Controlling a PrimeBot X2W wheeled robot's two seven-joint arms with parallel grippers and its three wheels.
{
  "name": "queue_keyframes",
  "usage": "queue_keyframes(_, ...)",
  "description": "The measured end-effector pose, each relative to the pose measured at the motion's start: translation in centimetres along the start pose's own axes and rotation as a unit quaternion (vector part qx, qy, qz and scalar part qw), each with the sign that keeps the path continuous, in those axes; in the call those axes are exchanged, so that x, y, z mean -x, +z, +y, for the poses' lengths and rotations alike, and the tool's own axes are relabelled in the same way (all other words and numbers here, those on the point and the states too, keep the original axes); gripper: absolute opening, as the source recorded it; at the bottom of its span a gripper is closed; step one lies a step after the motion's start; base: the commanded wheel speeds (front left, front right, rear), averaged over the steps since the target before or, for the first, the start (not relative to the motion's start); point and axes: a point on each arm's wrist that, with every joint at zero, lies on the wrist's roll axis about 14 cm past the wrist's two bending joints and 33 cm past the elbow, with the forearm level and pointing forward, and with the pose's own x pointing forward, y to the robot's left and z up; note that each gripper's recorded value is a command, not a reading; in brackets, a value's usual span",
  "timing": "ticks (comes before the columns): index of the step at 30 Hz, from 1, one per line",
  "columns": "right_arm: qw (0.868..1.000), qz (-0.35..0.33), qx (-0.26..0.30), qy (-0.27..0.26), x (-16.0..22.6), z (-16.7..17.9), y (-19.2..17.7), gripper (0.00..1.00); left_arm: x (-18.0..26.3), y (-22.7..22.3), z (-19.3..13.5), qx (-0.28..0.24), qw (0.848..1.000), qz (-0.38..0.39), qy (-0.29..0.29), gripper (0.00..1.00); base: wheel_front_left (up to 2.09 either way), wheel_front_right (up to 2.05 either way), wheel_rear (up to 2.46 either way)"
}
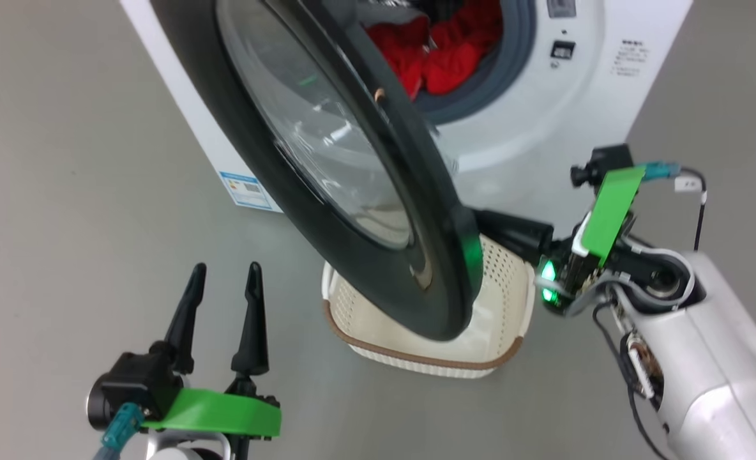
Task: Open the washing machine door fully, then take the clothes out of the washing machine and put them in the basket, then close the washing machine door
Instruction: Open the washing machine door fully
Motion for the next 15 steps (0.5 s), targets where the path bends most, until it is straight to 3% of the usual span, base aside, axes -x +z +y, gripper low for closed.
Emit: queue_keyframes(15, 0.996, 0.087, 0.008, 0.006, -2.5, 0.8, -8.0, 0.00, 4.4, 1.8, 3.9, -0.003, 0.999, -0.017, 0.047, 1.00, 0.00, 0.00, 0.00)
